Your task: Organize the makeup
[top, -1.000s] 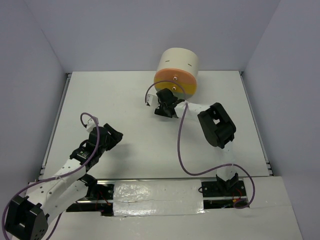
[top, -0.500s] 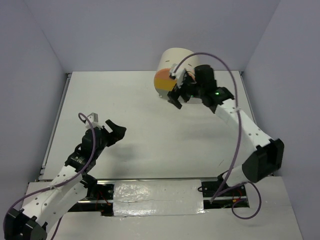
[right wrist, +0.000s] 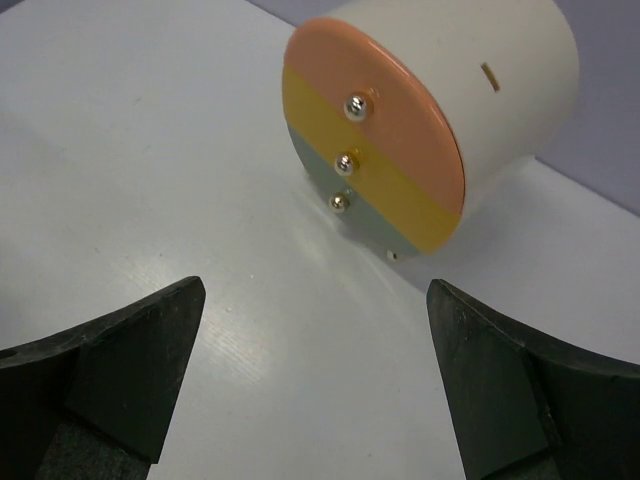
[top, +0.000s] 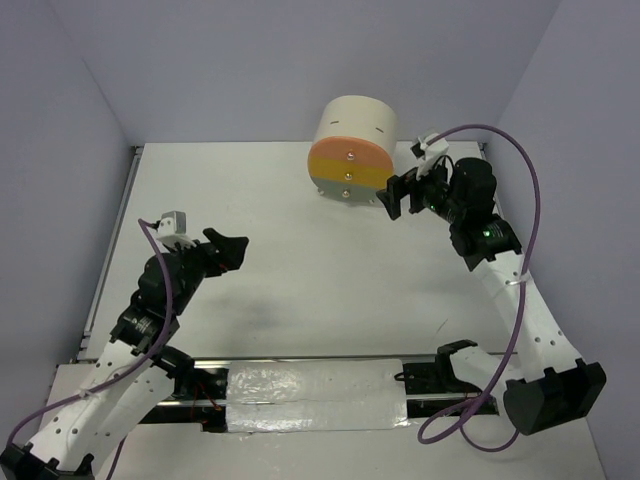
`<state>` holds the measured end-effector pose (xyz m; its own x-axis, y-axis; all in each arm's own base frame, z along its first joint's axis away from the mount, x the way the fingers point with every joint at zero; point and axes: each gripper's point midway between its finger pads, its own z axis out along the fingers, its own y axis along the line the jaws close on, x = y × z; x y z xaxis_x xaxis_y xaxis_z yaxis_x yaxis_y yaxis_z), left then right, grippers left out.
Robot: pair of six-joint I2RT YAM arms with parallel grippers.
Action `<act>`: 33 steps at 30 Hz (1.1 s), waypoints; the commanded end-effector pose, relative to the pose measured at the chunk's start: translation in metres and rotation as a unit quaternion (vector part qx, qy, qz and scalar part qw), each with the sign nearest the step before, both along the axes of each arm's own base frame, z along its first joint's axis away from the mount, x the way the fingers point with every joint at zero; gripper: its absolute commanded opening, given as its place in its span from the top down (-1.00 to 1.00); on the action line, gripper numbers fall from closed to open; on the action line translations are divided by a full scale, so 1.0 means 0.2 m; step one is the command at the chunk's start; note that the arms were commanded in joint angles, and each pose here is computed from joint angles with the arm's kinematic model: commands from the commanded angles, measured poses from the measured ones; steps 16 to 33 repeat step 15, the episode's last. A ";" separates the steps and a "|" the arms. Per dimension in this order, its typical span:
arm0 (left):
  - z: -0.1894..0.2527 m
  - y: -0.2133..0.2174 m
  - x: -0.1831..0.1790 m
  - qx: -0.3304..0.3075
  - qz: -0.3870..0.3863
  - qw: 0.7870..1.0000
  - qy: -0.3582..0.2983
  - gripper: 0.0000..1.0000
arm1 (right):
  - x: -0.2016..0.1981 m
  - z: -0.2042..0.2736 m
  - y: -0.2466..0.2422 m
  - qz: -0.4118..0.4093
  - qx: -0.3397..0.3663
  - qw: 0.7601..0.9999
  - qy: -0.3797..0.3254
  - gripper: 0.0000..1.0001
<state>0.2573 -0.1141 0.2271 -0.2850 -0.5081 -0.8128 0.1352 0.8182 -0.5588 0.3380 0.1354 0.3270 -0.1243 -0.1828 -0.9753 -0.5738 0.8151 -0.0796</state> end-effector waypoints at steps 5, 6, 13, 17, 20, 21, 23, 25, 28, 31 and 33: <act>0.15 -0.02 0.01 -0.003 -0.012 0.999 -0.047 -0.99 | -0.07 0.05 -0.14 -0.080 0.028 0.996 -0.036 -0.99; 0.15 -0.02 0.02 -0.004 -0.013 0.999 -0.046 -0.99 | -0.08 0.05 -0.14 -0.080 0.032 0.996 -0.037 -0.99; 0.17 -0.03 0.03 -0.003 -0.019 0.999 -0.047 -0.99 | -0.10 0.01 -0.13 -0.074 0.043 0.996 -0.023 -0.99; 0.18 -0.03 0.03 -0.004 -0.019 0.999 -0.050 -0.99 | -0.10 -0.01 -0.12 -0.074 0.045 0.996 -0.019 -0.99; 0.18 -0.03 0.03 -0.004 -0.019 0.999 -0.050 -0.99 | -0.10 -0.01 -0.12 -0.074 0.045 0.996 -0.019 -0.99; 0.18 -0.03 0.03 -0.004 -0.019 0.999 -0.050 -0.99 | -0.10 -0.01 -0.12 -0.074 0.045 0.996 -0.019 -0.99; 0.18 -0.03 0.03 -0.004 -0.019 0.999 -0.050 -0.99 | -0.10 -0.01 -0.12 -0.074 0.045 0.996 -0.019 -0.99; 0.18 -0.03 0.03 -0.004 -0.019 0.999 -0.050 -0.99 | -0.10 -0.01 -0.12 -0.074 0.045 0.996 -0.019 -0.99; 0.18 -0.03 0.03 -0.004 -0.019 0.999 -0.050 -0.99 | -0.10 -0.01 -0.12 -0.074 0.045 0.996 -0.019 -0.99; 0.18 -0.03 0.03 -0.004 -0.019 0.999 -0.050 -0.99 | -0.10 -0.01 -0.12 -0.074 0.045 0.996 -0.019 -0.99; 0.18 -0.03 0.03 -0.004 -0.019 0.999 -0.050 -0.99 | -0.10 -0.01 -0.12 -0.074 0.045 0.996 -0.019 -0.99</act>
